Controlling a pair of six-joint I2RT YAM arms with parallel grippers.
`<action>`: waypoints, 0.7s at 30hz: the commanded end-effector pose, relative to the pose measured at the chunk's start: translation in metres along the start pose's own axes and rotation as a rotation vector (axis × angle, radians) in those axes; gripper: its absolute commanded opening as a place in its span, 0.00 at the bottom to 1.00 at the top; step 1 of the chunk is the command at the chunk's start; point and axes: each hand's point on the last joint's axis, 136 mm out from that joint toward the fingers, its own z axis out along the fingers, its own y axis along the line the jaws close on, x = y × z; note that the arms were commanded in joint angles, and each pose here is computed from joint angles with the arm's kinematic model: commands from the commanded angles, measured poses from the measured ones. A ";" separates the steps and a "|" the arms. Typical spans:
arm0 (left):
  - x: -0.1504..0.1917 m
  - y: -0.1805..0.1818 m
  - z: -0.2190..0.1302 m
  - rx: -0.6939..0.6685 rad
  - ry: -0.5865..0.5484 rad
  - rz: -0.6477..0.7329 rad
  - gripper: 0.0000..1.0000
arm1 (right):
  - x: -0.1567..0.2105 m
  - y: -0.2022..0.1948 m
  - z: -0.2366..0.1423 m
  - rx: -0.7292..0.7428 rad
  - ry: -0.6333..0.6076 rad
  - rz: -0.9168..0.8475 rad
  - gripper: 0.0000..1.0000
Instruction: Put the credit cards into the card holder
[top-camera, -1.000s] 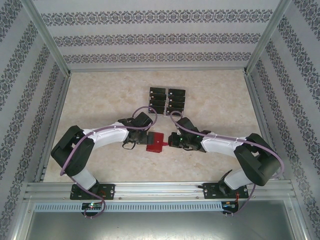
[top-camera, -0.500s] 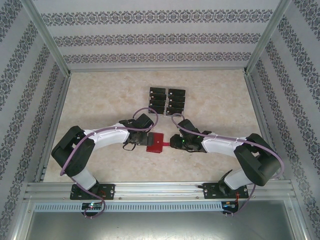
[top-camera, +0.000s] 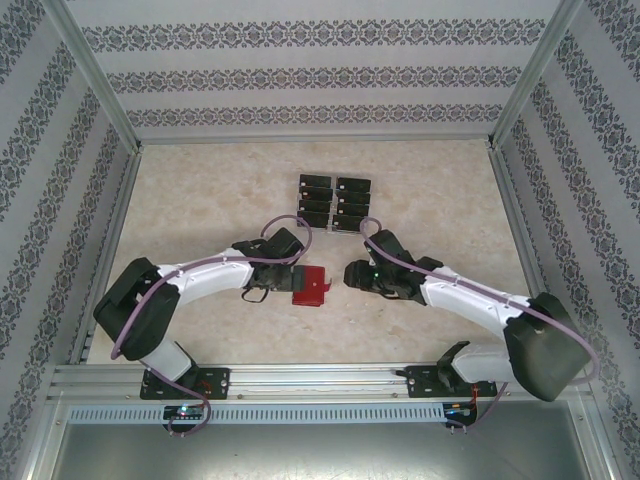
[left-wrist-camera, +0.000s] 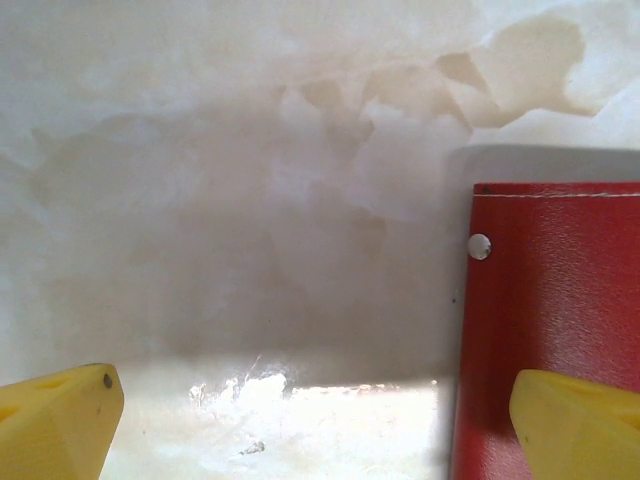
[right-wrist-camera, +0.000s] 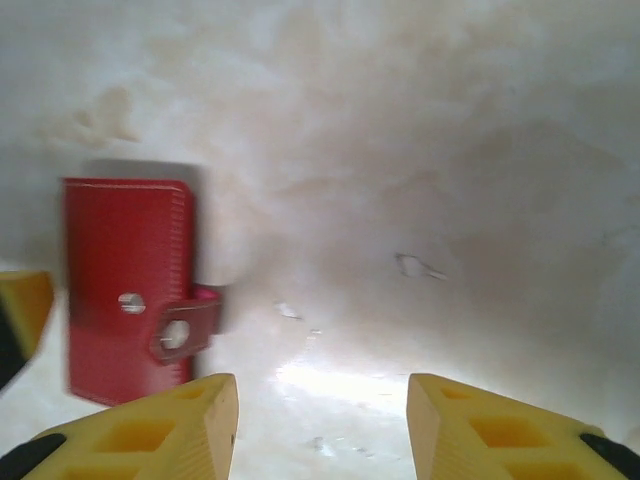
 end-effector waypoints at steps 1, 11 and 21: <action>-0.005 0.001 -0.016 -0.009 -0.028 -0.005 1.00 | -0.007 0.042 -0.016 -0.116 -0.009 -0.010 0.49; -0.019 0.031 -0.030 -0.058 -0.102 -0.088 1.00 | 0.008 0.117 0.025 -0.198 0.096 -0.064 0.50; -0.015 0.059 -0.041 -0.079 -0.132 -0.144 1.00 | 0.018 0.076 0.064 -0.045 0.128 0.001 0.49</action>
